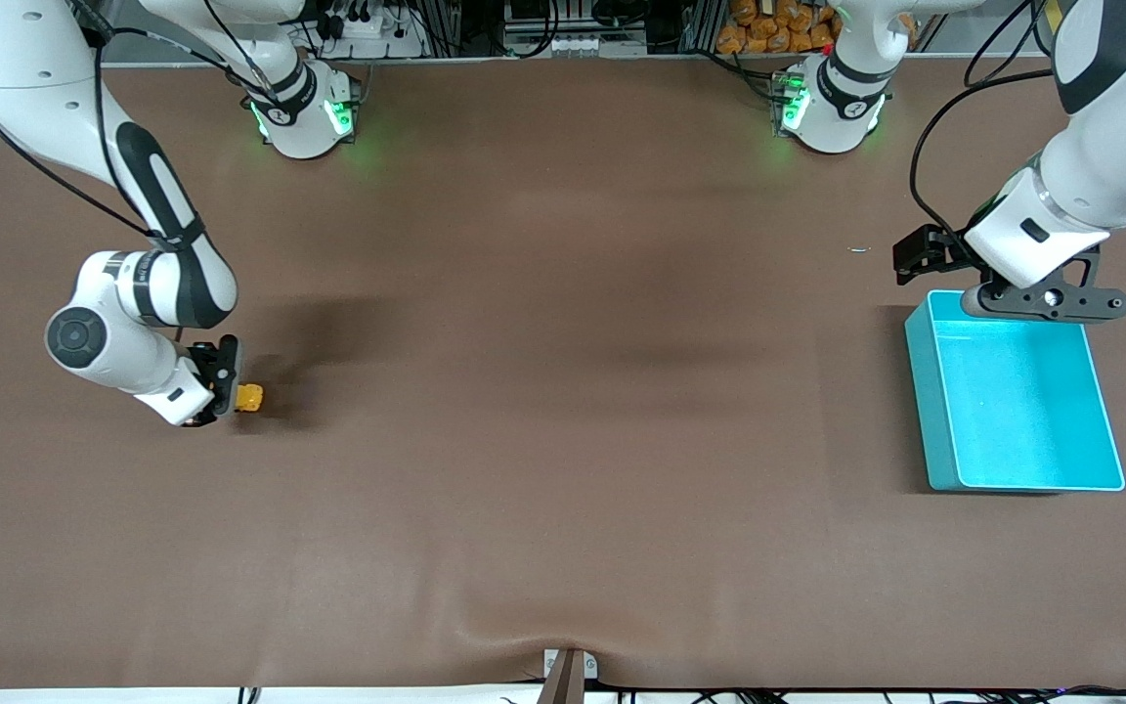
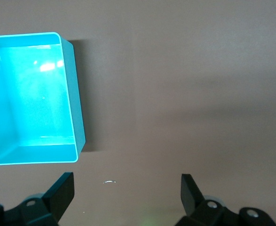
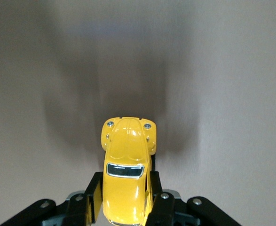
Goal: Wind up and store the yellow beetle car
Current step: 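Grasp the yellow car with the right gripper while the left gripper lowers, then slide the car across the table toward the turquoise bin, releasing it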
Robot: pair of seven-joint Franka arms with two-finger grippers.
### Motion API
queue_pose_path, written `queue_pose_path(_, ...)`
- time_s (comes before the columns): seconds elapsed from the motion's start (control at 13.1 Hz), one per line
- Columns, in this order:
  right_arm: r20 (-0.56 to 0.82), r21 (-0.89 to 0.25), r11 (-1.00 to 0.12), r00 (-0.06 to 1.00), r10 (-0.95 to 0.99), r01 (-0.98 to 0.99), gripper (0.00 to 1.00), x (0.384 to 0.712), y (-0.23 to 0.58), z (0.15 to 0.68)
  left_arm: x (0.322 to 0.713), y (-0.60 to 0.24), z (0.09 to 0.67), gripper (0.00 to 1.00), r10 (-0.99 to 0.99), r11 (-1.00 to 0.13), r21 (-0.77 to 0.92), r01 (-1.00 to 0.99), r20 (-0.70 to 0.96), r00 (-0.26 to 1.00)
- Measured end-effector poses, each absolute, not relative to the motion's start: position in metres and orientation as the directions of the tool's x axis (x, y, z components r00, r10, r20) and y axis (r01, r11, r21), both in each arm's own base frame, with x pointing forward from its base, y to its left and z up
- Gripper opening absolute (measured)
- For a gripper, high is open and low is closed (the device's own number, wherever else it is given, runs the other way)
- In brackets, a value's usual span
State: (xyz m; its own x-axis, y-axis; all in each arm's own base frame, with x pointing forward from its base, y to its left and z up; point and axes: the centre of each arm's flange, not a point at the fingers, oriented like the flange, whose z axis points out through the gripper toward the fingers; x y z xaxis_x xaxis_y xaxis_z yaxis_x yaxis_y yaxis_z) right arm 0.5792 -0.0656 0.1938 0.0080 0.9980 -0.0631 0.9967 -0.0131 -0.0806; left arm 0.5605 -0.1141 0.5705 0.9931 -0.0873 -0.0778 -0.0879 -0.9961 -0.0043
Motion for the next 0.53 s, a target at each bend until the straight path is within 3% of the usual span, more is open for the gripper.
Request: queue_pose_path(0.53, -0.054, -0.073, 0.007, -0.011, 0.998, 0.997, 0.44, 0.572, -0.139, 0.194, 0.561, -0.116, 0.561, 1.00, -0.021, -1.000, -0.011, -0.022, -0.088, 0.996)
